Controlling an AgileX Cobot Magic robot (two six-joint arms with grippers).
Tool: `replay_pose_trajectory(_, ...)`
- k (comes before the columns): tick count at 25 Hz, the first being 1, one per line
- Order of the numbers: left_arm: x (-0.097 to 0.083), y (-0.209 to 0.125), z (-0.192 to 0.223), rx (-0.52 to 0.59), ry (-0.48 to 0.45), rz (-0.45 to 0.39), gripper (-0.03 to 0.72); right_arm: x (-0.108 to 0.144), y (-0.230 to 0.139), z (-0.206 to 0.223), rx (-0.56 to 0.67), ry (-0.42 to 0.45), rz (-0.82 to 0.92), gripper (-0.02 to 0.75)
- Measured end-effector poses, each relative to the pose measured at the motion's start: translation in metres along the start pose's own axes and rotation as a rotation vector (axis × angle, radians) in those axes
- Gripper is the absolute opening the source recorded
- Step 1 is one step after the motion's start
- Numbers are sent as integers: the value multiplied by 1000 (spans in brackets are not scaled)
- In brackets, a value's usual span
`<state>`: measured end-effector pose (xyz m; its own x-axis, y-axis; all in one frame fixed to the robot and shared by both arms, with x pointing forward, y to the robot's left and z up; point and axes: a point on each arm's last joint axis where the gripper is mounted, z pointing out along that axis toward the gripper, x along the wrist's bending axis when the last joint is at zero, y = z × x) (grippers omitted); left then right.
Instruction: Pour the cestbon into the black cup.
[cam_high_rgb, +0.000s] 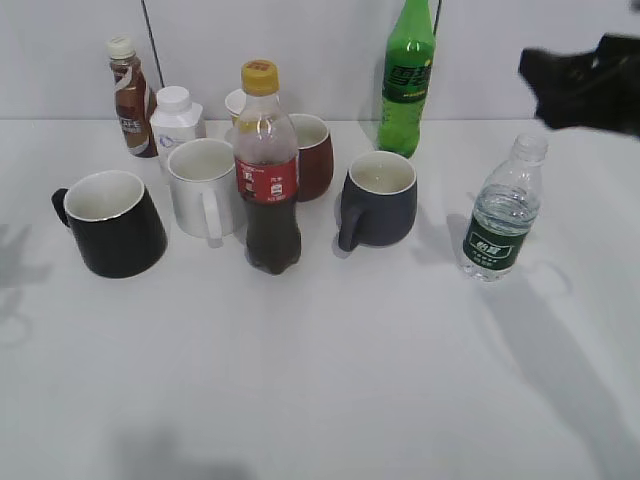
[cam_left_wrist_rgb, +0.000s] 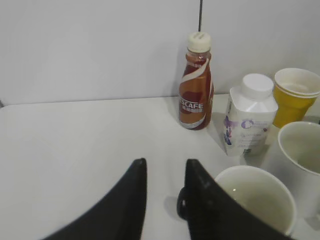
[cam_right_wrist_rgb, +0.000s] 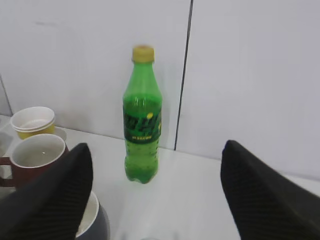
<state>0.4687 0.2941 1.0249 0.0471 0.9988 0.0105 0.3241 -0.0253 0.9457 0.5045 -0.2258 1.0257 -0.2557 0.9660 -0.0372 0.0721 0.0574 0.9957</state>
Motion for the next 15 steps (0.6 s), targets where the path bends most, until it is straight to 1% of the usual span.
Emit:
replay_pose_trajectory(2,1,22,-26,34,16,-20,299,0,25,-15,16,10,-28,614)
replay_pose_trajectory(3,2,32,-38,38,20,-44,339,0,35,-22,32,16,-41,614)
replay_pose_trajectory(5,1,45,-68,63,19,-74,430,-1,55,-42,42,20,-55,612)
replay_pose_trajectory(7,0,54,-102,53,16,-82,479,-2,65,-64,79,22,-58,610)
replay_pose_trajectory(10,-1,54,-143,62,9,-90,501,-3,73,-106,166,28,-59,603)
replay_pose_trajectory(11,-1,50,-154,82,6,-93,504,-3,76,-123,177,29,-59,601)
replay_pose_trajectory(15,-4,30,-195,157,-10,-104,503,-4,68,-181,335,39,-60,599)
